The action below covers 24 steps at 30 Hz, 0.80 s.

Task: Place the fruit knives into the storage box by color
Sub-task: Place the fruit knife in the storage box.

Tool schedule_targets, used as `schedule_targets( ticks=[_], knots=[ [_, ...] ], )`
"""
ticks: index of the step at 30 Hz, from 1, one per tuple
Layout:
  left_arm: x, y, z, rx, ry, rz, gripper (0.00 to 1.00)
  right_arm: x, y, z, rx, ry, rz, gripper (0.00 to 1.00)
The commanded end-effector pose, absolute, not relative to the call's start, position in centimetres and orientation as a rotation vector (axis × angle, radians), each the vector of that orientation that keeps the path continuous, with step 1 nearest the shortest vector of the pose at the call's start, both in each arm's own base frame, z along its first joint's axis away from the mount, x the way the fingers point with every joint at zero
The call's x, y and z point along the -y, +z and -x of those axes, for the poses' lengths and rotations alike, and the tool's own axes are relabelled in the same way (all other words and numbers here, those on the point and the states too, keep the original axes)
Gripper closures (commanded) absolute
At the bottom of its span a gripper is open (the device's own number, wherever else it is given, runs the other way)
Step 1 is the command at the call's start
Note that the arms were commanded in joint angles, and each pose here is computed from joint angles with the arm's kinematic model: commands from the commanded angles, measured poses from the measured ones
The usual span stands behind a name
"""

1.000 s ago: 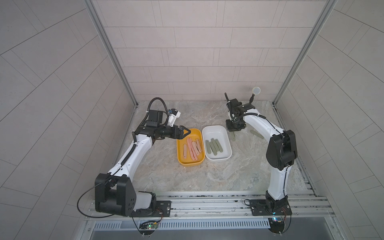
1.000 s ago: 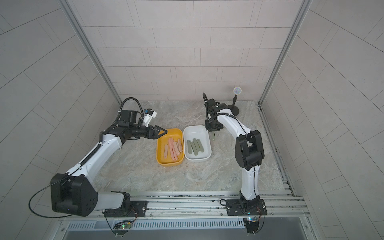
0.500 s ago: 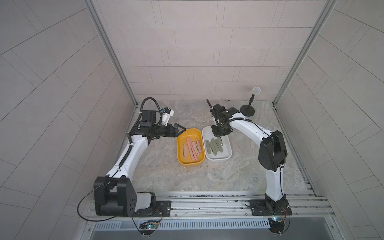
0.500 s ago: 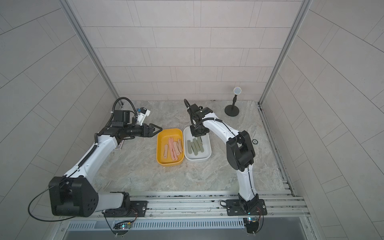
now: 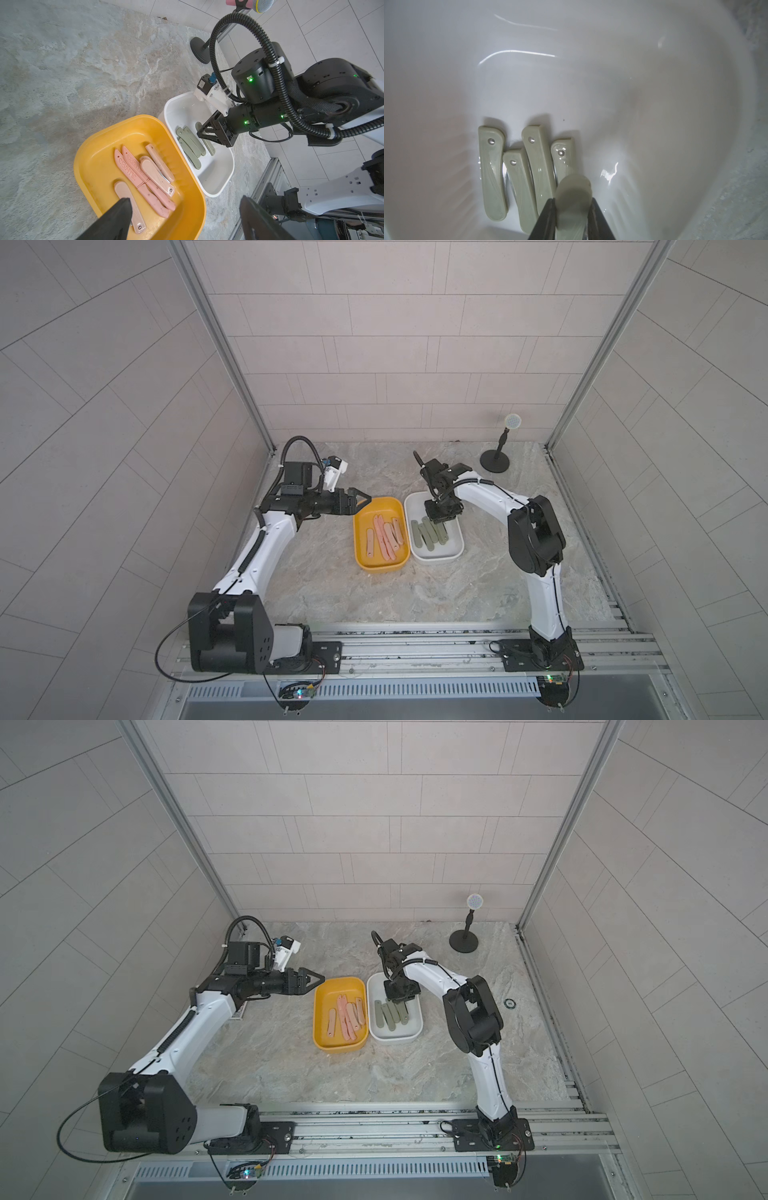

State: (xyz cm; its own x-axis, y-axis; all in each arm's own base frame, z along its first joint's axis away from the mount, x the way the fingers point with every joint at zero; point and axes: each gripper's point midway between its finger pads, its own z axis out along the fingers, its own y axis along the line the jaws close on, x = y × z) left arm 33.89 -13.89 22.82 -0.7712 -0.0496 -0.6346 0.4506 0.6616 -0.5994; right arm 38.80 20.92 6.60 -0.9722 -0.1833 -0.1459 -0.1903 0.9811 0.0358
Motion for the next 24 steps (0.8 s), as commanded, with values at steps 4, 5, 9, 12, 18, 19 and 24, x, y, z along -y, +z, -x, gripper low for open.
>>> schedule_targets(
  ticks=[4,5,9,12,18,19,24],
  knots=[
    [14.0,23.1,-33.8,-2.229,-1.055,-0.317,0.12,-20.5,6.3,-38.8,-2.997,0.067,0.259,0.61],
    [14.0,23.1,-33.8,-2.228,-1.056,-0.317,0.12,-20.5,6.5,-38.8,-2.992,0.071,0.259,0.56],
    [14.0,23.1,-33.8,-2.228,-1.055,-0.315,0.12,-20.6,7.2,-38.9,-2.97,0.088,0.253,0.4],
    [13.9,23.1,-33.9,-2.226,-1.052,-0.314,0.12,-20.7,7.7,-39.0,-2.951,0.103,0.248,0.36],
    [14.0,23.5,-33.8,-2.216,-1.056,-0.32,0.12,-20.6,9.4,-39.4,-2.872,0.127,0.232,0.33],
    [14.1,23.6,-33.8,-2.214,-1.055,-0.323,0.12,-20.4,10.0,-39.5,-2.85,0.124,0.227,0.31],
    [14.4,24.4,-33.7,-2.201,-1.06,-0.338,0.12,-18.0,12.2,-40.3,-2.759,0.088,0.151,0.24]
  ],
)
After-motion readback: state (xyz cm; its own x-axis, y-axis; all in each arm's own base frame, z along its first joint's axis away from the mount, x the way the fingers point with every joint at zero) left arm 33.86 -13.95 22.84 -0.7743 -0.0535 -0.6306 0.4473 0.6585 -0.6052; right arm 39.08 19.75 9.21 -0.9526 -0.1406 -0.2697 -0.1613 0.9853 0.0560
